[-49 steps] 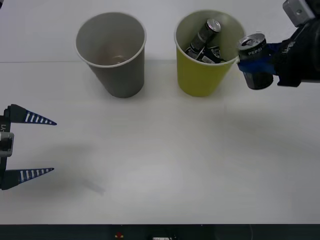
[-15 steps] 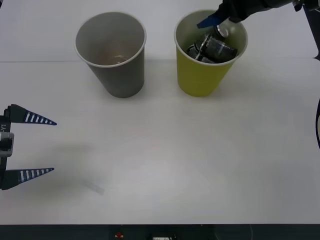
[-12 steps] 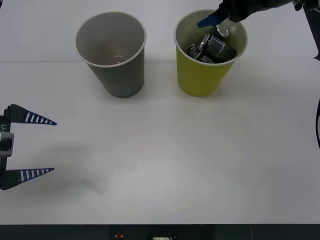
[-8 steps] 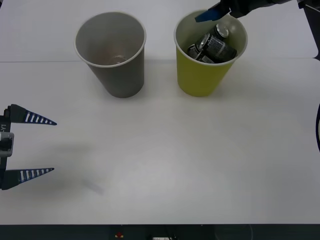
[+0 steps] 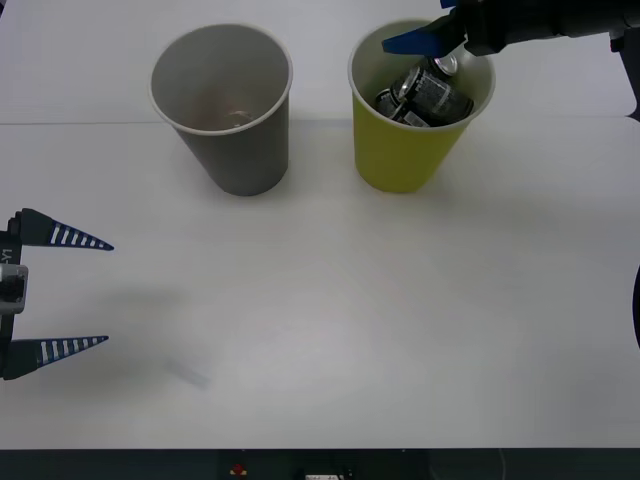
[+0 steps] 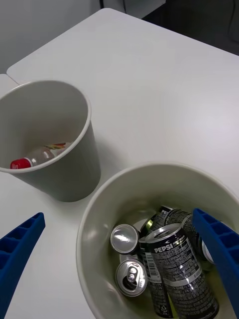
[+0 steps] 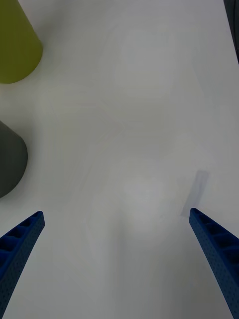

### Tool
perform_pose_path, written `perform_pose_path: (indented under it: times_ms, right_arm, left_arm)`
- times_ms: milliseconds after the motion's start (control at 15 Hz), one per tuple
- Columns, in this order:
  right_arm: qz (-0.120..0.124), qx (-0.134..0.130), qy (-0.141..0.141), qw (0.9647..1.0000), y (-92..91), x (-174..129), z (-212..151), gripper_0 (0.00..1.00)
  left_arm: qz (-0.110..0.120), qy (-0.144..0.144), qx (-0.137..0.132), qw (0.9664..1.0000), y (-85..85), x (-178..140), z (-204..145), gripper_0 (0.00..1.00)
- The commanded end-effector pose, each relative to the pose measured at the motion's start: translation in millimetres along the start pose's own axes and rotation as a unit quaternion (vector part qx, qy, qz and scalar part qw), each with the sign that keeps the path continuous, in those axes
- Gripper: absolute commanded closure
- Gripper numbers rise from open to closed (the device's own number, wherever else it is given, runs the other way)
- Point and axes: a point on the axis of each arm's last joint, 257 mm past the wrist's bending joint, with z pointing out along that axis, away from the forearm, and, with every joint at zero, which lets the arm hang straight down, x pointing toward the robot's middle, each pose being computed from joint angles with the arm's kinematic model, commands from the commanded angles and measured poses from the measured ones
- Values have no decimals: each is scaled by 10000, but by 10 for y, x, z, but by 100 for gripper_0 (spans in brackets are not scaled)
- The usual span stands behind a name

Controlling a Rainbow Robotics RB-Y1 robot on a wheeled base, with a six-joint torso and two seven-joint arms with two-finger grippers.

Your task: Put the can into the green bin and the plastic bottle into the gray bin

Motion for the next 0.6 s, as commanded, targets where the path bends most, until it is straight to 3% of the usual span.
perform_pose_path:
  times_ms: [67,267,600]
  right_arm:
    - [-41,-175,-186,9997,189,85,-125,0]
    - [-224,-304,-376,9986,376,210,-277,0]
    - [-273,-444,-624,9967,641,538,-423,0]
  left_arm:
    - [0,0,0,10000,0,0,0,0]
    - [0,0,0,10000,0,0,0,0]
    - [0,0,0,10000,0,0,0,0]
